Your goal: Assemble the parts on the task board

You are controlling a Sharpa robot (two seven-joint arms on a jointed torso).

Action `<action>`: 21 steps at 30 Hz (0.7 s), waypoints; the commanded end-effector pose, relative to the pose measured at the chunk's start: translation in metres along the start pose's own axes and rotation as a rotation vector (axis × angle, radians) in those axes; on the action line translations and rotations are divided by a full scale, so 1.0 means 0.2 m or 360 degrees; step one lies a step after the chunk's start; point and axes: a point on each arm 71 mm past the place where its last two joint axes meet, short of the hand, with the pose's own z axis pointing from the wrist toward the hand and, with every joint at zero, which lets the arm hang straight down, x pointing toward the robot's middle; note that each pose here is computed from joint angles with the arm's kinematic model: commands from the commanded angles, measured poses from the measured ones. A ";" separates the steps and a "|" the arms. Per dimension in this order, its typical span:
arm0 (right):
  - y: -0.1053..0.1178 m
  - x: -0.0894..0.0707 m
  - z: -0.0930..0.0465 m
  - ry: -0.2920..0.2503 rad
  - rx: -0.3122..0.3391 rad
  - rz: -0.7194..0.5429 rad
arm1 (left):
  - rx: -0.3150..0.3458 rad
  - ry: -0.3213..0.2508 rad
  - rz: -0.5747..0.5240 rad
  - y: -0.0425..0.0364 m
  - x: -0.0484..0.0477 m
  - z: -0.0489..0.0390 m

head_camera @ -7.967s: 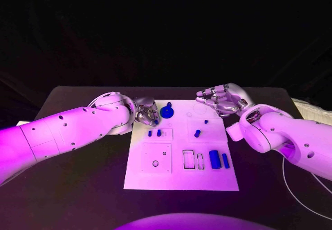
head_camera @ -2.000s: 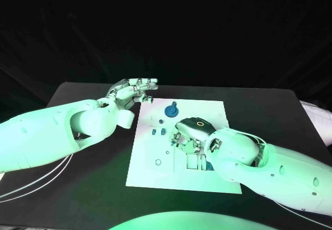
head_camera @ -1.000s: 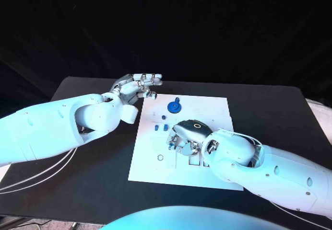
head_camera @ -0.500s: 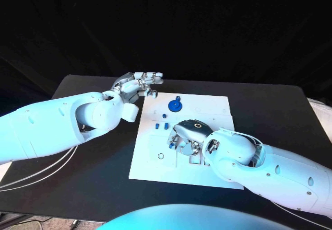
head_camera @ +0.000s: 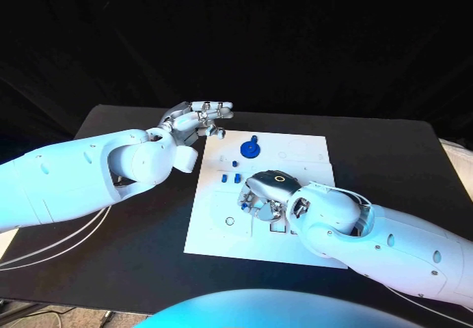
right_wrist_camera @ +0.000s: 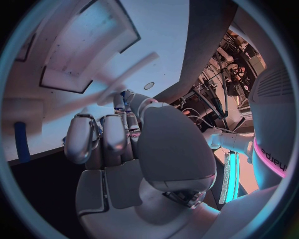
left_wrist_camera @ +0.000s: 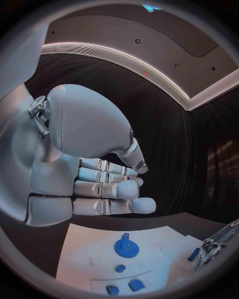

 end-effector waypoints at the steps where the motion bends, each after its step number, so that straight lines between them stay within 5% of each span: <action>1: -0.02 0.04 0.00 0.0065 0.0031 -0.0047 | 0.0006 0.0039 0.0000 -0.003 0.013 0.000; 14: -0.03 0.01 -0.02 -0.0084 0.0039 0.0010 | 0.0001 0.0041 0.0003 -0.002 0.011 0.000; 21: -0.03 -0.05 -0.08 -0.0193 0.0023 0.0054 | -0.0002 0.0040 0.0003 -0.001 0.005 -0.002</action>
